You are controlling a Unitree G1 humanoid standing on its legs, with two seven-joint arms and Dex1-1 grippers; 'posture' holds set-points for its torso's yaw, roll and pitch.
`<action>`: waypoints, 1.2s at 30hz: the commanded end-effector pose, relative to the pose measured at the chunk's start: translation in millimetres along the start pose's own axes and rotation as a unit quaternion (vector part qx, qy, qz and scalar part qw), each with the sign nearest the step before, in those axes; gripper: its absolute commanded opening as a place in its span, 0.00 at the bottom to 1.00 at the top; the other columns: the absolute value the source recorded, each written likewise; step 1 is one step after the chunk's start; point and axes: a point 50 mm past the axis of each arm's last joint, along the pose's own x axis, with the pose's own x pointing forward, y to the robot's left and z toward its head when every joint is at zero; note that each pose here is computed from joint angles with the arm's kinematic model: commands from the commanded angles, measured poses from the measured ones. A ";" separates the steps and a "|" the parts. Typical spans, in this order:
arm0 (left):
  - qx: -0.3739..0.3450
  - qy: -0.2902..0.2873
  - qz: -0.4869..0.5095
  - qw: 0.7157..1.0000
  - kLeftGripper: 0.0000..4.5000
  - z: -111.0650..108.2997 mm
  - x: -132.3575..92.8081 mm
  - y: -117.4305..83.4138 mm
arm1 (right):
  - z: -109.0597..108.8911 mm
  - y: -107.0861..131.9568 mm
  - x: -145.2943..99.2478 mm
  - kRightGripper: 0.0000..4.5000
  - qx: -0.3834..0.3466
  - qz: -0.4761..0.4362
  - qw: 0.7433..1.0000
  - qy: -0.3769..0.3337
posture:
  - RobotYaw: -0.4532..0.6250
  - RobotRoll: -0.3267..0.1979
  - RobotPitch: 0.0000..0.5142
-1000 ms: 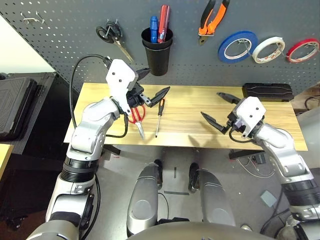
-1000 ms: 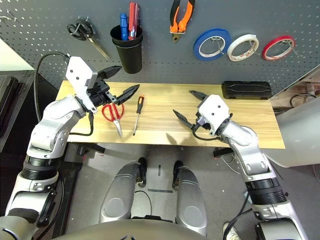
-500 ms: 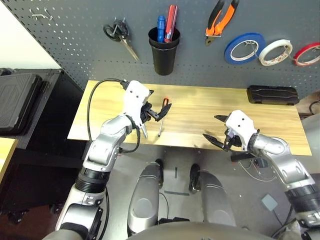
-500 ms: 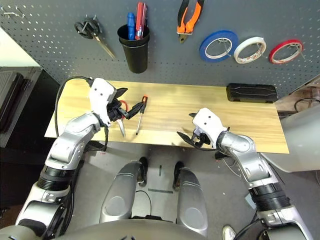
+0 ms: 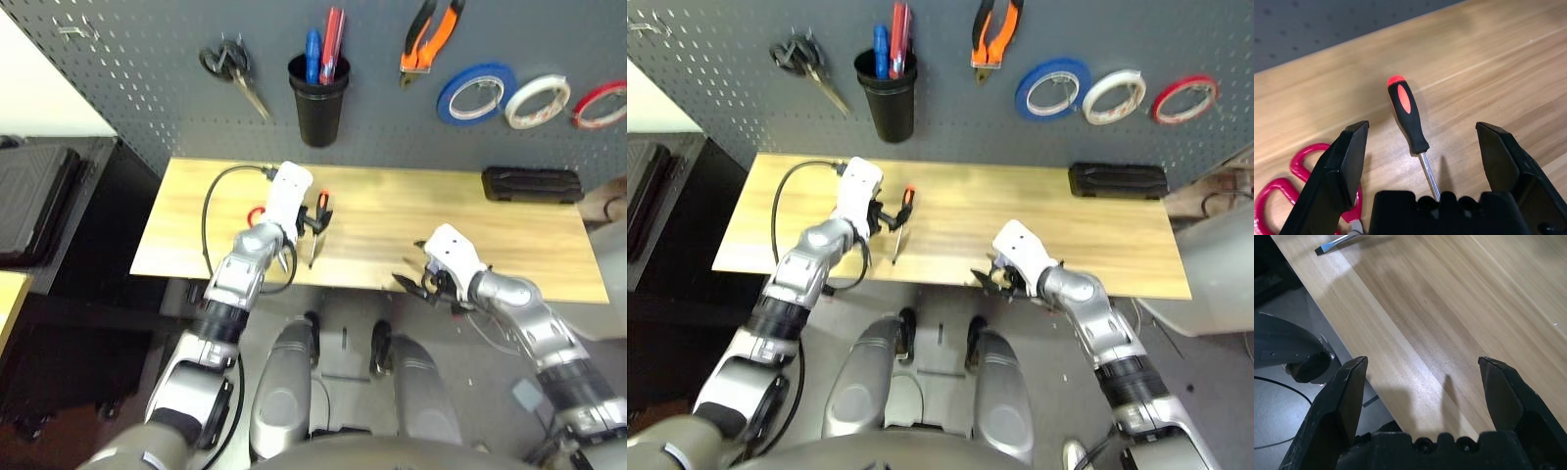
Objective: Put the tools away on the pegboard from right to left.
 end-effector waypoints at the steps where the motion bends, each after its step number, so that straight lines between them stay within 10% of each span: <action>1: -0.011 0.043 0.000 0.999 1.00 -8.2 11.2 -3.8 | -8.6 8.0 0.6 1.00 0.004 0.010 1.000 0.015 | 0.54 0.62 0.63; 28: -0.033 0.149 0.069 0.986 1.00 -42.8 44.2 -6.1 | -1.2 14.3 -11.4 1.00 -0.001 -0.008 1.000 0.012 | 0.43 0.62 0.65; 36: -0.050 0.146 0.070 0.985 0.44 -45.5 45.0 -10.7 | 1.8 10.6 -10.5 1.00 -0.007 -0.009 1.000 0.004 | 0.44 0.62 0.62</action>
